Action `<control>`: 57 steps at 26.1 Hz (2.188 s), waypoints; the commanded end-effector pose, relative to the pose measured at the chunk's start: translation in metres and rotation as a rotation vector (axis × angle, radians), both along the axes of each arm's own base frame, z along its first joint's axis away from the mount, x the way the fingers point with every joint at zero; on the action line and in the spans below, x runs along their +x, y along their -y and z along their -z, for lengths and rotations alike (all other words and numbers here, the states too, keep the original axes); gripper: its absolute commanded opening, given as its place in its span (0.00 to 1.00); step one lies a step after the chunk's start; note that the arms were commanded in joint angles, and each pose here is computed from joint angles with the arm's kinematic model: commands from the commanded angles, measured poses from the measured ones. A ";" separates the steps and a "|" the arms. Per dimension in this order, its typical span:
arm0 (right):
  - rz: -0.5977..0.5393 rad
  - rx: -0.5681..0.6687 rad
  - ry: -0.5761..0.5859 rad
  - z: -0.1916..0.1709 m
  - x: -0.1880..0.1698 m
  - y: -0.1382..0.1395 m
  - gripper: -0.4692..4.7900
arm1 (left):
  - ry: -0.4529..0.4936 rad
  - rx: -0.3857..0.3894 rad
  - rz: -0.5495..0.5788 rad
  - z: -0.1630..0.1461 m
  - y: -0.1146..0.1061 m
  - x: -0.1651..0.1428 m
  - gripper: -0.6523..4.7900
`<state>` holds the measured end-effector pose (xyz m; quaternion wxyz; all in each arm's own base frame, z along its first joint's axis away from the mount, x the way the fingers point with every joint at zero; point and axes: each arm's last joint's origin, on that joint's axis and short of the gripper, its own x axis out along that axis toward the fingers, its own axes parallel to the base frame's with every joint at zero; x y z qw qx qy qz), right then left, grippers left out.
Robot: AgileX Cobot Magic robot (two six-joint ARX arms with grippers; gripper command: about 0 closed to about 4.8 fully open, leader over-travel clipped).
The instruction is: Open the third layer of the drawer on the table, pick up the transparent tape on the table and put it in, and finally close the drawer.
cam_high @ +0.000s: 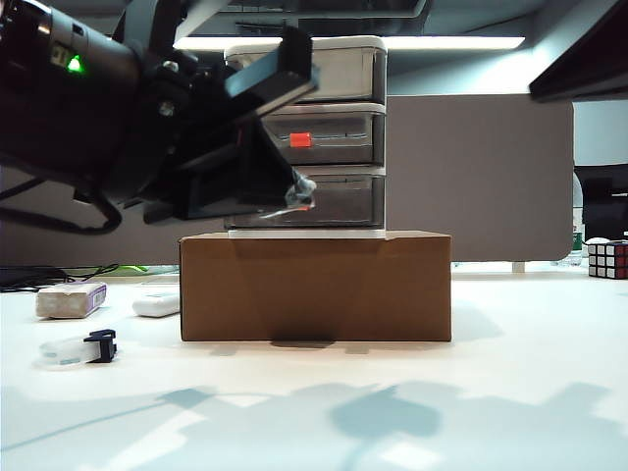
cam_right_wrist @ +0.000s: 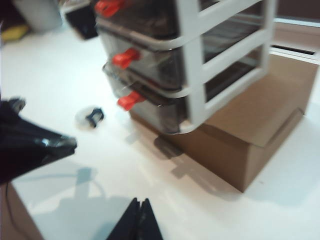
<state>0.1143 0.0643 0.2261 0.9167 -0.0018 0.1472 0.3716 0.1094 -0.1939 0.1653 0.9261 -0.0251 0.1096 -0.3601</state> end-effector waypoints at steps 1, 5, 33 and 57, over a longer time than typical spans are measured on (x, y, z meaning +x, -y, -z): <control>-0.109 -0.031 0.035 -0.003 0.003 -0.008 0.08 | 0.020 -0.035 -0.002 -0.006 0.001 0.002 0.17; -0.148 -0.060 -0.020 -0.003 0.014 -0.022 0.08 | 0.063 -0.017 -0.237 -0.005 0.002 0.003 0.17; -0.161 -0.058 -0.017 -0.012 0.059 -0.049 0.08 | 0.123 -0.018 -0.602 0.019 0.061 0.011 0.46; -0.161 -0.051 -0.002 -0.014 0.059 -0.050 0.08 | 0.116 -0.050 -0.555 0.016 0.059 0.019 0.45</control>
